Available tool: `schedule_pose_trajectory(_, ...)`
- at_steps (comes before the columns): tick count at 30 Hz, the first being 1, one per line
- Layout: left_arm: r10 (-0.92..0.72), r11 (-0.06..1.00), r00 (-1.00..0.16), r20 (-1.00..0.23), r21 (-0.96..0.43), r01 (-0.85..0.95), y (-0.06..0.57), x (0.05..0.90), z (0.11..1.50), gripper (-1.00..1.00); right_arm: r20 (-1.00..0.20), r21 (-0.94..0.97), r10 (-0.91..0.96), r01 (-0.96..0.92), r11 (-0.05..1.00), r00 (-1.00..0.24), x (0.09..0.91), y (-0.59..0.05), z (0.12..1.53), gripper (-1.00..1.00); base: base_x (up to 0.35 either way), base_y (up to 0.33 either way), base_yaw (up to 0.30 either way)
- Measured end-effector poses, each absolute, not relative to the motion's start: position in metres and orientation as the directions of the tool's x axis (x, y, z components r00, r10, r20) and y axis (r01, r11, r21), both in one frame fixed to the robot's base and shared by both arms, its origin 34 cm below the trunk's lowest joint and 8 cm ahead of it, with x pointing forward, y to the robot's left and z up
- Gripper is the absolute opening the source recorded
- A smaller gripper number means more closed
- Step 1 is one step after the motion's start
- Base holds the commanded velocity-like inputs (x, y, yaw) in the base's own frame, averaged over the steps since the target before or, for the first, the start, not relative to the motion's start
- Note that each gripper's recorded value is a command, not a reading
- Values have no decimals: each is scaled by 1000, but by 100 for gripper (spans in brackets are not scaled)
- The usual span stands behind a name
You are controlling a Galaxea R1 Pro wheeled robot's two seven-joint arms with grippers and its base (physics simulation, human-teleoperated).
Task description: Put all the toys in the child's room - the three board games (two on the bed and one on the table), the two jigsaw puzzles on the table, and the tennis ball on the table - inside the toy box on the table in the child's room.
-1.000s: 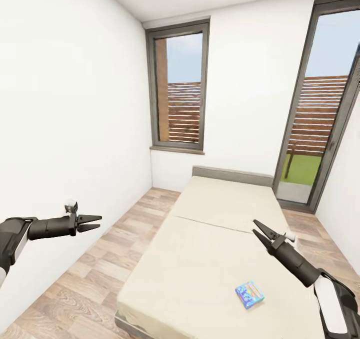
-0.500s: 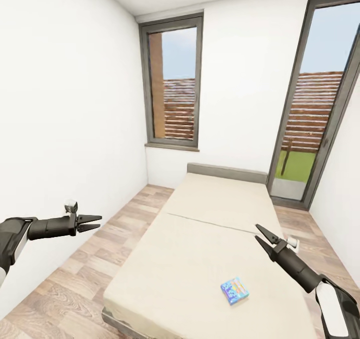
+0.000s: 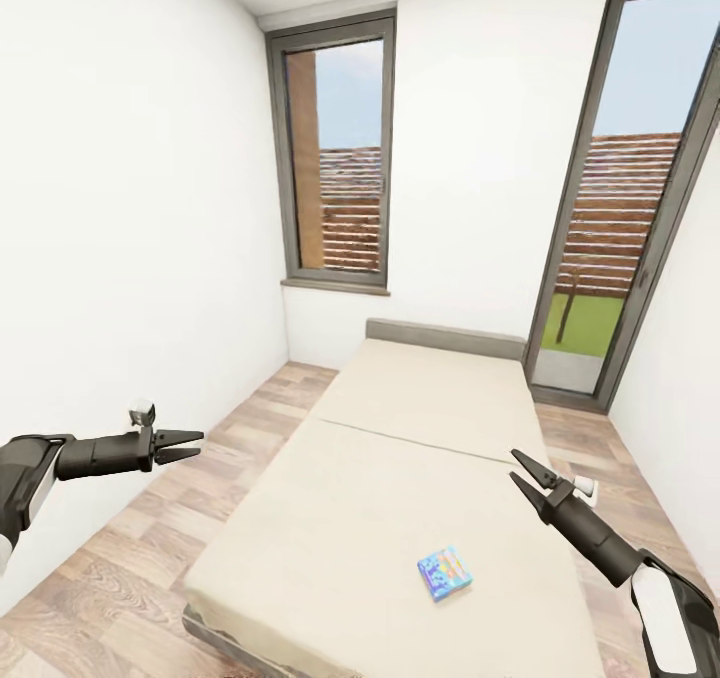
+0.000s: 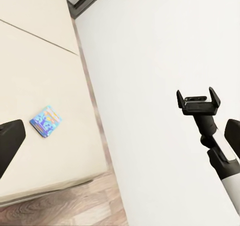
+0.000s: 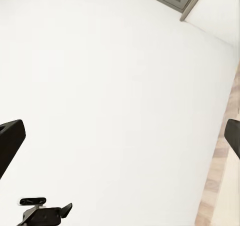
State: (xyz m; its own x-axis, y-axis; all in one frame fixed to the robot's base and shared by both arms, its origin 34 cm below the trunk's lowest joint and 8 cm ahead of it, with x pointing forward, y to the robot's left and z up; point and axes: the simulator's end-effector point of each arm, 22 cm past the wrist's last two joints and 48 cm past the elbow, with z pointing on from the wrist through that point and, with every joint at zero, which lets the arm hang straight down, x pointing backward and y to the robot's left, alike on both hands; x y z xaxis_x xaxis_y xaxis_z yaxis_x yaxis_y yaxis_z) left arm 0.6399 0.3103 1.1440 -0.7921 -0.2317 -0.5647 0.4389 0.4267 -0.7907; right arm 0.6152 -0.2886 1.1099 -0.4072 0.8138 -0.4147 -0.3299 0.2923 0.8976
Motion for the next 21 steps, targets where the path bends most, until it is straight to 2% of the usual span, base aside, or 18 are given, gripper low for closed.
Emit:
schedule_pose_trajectory(7, -232, 426, -797, -558, -794, 433, 310, 641, 1140, 100, -411, 900, 814, -323, 293, -409, 616, -289, 1105, 100, 0, -218, -134)
schedule_pose_trajectory(21, -231, 427, -798, -557, -795, 432, 310, 641, 1139, 100, -405, 903, 817, -318, 289, -410, 616, -289, 1102, 100, 0, -19, -268)
